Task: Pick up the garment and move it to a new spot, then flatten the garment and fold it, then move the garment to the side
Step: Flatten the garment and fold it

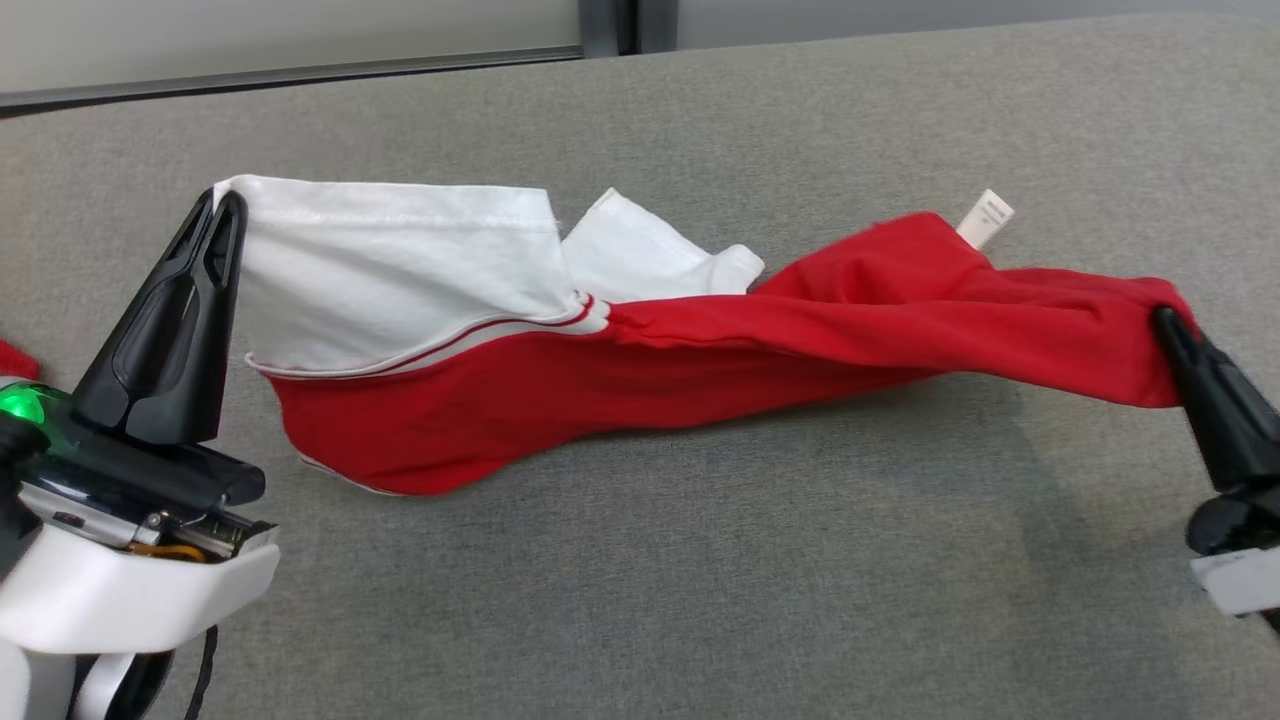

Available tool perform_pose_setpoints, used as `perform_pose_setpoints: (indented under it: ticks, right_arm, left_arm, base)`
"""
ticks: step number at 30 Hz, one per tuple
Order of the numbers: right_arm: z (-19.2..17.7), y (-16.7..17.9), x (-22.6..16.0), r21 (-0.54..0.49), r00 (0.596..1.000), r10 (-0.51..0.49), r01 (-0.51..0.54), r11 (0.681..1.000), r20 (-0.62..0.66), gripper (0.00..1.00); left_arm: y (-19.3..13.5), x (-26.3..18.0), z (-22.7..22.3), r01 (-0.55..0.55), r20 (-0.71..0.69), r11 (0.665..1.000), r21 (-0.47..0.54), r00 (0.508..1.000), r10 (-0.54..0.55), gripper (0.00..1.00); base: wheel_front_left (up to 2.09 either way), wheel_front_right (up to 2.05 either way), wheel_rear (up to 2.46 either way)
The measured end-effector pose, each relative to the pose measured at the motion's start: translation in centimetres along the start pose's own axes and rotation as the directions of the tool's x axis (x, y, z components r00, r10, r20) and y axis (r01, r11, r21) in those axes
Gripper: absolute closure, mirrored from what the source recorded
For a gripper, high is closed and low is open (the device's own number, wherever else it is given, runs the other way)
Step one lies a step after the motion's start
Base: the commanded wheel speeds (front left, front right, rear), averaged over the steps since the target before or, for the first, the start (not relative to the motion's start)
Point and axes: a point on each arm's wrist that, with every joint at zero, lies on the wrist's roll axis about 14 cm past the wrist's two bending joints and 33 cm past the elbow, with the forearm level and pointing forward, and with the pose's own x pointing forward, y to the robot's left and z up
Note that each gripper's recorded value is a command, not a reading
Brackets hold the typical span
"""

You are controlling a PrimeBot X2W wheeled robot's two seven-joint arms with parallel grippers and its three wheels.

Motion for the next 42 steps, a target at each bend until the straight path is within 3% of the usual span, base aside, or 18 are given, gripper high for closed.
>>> perform_pose_setpoints:
  ticks: [6,11,14,15,16,17,22,26,33,38,42]
  right_arm:
    - [3.4,-2.1,-4.6,-0.044,0.997,-0.067,0.065,0.997,-0.048,1.0]
    - [-1.6,-0.8,-5.3,0.063,0.964,-0.049,0.068,0.996,-0.262,1.0]
    - [-3.2,0.2,-3.6,0.122,0.959,-0.021,0.058,0.991,-0.281,0.99]
    - [-3.0,0.2,-2.6,0.13,0.967,-0.022,0.057,0.99,-0.254,0.63]
    - [-2.7,0.0,-1.8,0.13,0.974,-0.029,0.06,0.99,-0.225,0.15]
    - [-2.2,-0.1,-1.1,0.131,0.981,-0.035,0.06,0.99,-0.188,0.0]
    - [-2.4,-3.4,-1.6,0.125,0.981,-0.14,0.157,0.98,-0.136,0.0]
    - [-4.4,-4.4,-4.3,0.106,0.962,-0.183,0.208,0.972,-0.203,0.0]
    - [-5.4,-2.9,-5.3,0.002,0.964,-0.14,0.144,0.99,-0.227,0.0]
    - [-5.9,-4.7,-4.6,-0.197,0.953,-0.173,0.126,0.972,-0.249,0.0]
    - [-7.1,-4.7,-3.2,-0.21,0.947,-0.176,0.121,0.97,-0.27,0.0]
  left_arm:
    - [-2.7,1.0,2.9,0.13,0.004,0.991,-0.037,0.991,-0.13,1.0]
    - [-4.7,1.2,0.4,0.201,-0.094,0.973,-0.113,0.973,-0.212,1.0]
    - [-5.2,1.6,-1.7,0.21,-0.145,0.964,-0.161,0.962,-0.234,1.0]
    - [-5.3,1.8,-2.4,0.211,-0.156,0.963,-0.17,0.959,-0.237,1.0]
    - [-5.4,2.1,-3.0,0.214,-0.164,0.961,-0.178,0.956,-0.243,1.0]
    - [-5.5,2.3,-3.5,0.214,-0.167,0.959,-0.185,0.955,-0.246,1.0]
    - [-5.0,4.1,-5.2,0.2,-0.141,0.966,-0.162,0.964,-0.223,1.0]
    - [-4.5,4.7,-6.5,0.176,-0.14,0.972,-0.154,0.97,-0.198,1.0]
    - [-3.7,4.9,-8.1,0.147,-0.162,0.979,-0.141,0.972,-0.17,1.0]
    - [-3.2,4.7,-8.4,0.134,-0.173,0.982,-0.133,0.972,-0.156,1.0]
    - [-2.8,4.3,-8.5,0.121,-0.183,0.985,-0.126,0.973,-0.143,1.0]
  base:
    - [0.0,0.0,0.0]
    - [0.0,0.0,0.0]
    - [0.0,0.0,0.0]
    - [0.0,0.0,0.0]
    - [0.0,0.0,0.0]
    - [0.0,0.0,0.0]
    - [0.0,0.0,0.0]
    - [0.0,0.0,0.0]
    - [0.0,0.0,0.0]
    - [0.0,0.0,0.0]
    - [0.0,0.0,0.0]
